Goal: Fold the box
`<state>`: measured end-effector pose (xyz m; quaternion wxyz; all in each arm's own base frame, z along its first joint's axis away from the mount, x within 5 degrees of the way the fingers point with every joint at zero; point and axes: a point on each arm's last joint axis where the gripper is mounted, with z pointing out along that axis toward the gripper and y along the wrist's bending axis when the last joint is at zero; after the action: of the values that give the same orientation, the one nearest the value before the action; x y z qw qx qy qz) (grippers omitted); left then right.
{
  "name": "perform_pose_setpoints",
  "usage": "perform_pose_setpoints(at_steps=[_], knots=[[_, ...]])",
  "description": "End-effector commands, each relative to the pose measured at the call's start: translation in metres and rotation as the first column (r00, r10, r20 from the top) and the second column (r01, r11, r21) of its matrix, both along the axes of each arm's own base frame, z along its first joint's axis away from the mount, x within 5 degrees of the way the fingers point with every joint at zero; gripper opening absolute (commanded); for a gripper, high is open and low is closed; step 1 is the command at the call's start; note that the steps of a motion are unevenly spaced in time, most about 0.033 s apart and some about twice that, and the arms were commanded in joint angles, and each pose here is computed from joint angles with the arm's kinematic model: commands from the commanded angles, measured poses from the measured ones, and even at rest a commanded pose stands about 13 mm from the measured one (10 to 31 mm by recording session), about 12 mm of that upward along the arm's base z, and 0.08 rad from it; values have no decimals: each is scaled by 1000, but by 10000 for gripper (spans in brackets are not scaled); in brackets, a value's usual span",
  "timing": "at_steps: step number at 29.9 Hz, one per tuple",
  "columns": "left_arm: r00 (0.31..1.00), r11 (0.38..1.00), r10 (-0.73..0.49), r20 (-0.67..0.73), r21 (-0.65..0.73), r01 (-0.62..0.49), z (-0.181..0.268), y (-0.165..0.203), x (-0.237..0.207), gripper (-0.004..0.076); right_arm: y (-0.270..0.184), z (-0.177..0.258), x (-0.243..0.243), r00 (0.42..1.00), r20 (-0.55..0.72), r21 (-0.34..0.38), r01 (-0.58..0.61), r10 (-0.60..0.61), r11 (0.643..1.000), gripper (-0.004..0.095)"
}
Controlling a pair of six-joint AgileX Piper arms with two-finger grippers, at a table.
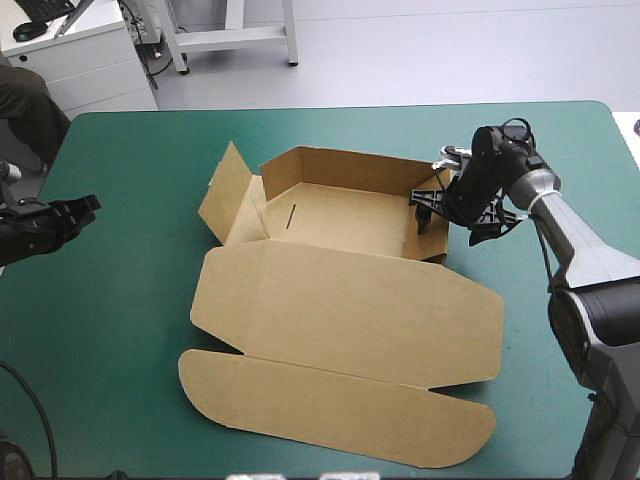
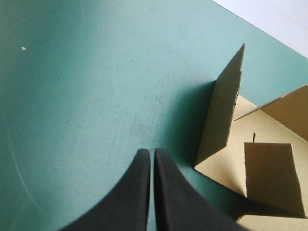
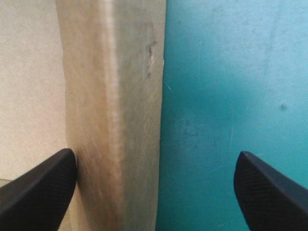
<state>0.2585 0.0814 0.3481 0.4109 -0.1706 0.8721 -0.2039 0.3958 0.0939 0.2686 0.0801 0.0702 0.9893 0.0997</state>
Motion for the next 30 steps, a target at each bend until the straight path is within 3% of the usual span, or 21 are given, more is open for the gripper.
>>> perform_pose_setpoints(at_steps=[1, 4, 5, 8, 18, 25, 30], knots=[[996, 999, 34, 87, -19, -33, 19, -2, -3, 7, 1, 30, -4, 996, 92, 27, -10, 7, 1000, 738], [996, 999, 25, 80, -23, -24, 19, -3, -3, 7, 1, 34, -4, 996, 89, 27, -13, 10, 1000, 488], [997, 1000, 20, 77, -24, -18, 19, -3, -3, 7, 1, 36, -4, 995, 94, 27, -24, 21, 999, 322], [996, 1000, 19, 87, -10, -18, 19, -3, -3, 7, 5, 42, -4, 991, 115, 55, -80, 73, 995, -12], [997, 1000, -4, 72, 4, 4, 18, -4, -4, 7, 9, 79, -6, 964, 226, 87, -160, 137, 983, 0], [997, 1000, -3, 80, -26, 5, 19, -5, -4, 7, -3, 149, -49, 887, 420, 26, -223, 191, 975, 0], [997, 1000, -10, 70, -16, 11, 18, -5, -4, 7, -8, 195, -92, 807, 549, 31, -280, 217, 960, -1]])
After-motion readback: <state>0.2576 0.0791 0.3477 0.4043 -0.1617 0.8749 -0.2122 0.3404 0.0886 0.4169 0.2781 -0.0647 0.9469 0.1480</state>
